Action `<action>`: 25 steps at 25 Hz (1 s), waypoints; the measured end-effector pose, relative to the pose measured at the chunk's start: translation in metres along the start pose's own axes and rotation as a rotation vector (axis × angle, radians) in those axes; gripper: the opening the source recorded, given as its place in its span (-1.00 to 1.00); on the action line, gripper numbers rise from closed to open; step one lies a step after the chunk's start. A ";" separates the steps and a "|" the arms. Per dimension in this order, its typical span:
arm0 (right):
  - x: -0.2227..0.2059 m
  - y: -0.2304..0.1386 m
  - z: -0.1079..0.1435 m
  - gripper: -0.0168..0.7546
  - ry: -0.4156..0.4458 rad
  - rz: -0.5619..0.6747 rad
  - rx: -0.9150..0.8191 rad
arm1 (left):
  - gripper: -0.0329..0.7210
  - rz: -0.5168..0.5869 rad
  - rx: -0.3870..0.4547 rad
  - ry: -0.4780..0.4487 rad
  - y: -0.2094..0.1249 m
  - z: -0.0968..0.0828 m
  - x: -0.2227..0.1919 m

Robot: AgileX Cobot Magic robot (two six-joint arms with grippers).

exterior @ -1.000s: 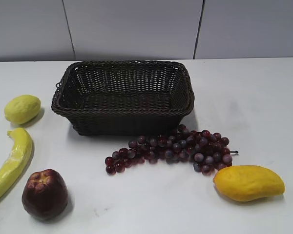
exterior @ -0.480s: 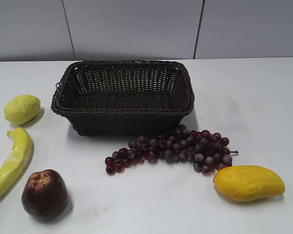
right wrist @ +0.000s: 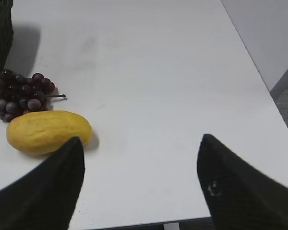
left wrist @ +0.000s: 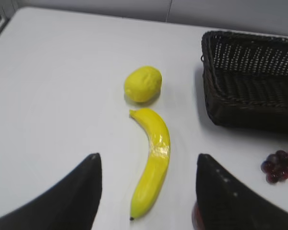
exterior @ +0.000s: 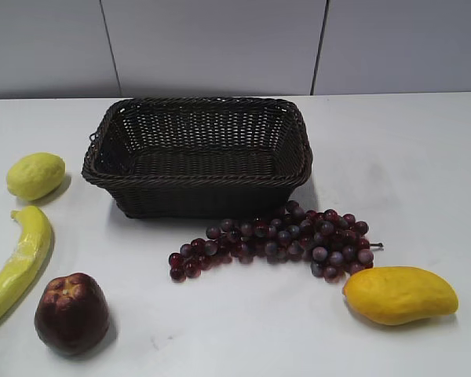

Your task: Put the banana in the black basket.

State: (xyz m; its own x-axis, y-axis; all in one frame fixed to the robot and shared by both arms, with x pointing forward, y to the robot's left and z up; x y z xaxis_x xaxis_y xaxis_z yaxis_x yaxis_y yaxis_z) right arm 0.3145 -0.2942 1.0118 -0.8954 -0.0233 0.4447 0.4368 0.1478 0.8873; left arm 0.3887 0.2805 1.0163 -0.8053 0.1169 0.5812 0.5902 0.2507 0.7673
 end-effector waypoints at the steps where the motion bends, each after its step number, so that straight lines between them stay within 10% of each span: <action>1: 0.000 0.000 0.000 0.56 0.000 0.000 0.000 | 0.69 0.046 0.019 0.002 -0.001 0.000 -0.010; 10: 0.000 0.000 0.000 0.56 0.000 0.000 0.000 | 0.71 0.390 0.087 0.019 -0.026 0.007 -0.083; 25: 0.000 0.000 0.000 0.56 0.000 0.000 0.000 | 0.69 0.706 -0.040 0.011 -0.039 -0.017 -0.166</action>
State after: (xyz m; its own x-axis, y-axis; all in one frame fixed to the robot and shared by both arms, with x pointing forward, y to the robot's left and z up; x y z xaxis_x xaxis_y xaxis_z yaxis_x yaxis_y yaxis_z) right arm 0.3145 -0.2942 1.0118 -0.8954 -0.0233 0.4447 0.4368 0.1478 0.8873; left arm 0.5006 0.2344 0.8943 -0.2289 0.2285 0.9463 0.9730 0.0829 0.2154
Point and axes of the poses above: a point on each arm's last joint axis where the gripper is mounted, x pointing back along that axis away from the gripper, z along the wrist's bending axis when the last joint is at zero, y = z × x, the point moved 9 cm from there along -x, pointing out along that axis toward the gripper, and after that the axes turned 10 degrees about x, right-handed, at the moved point
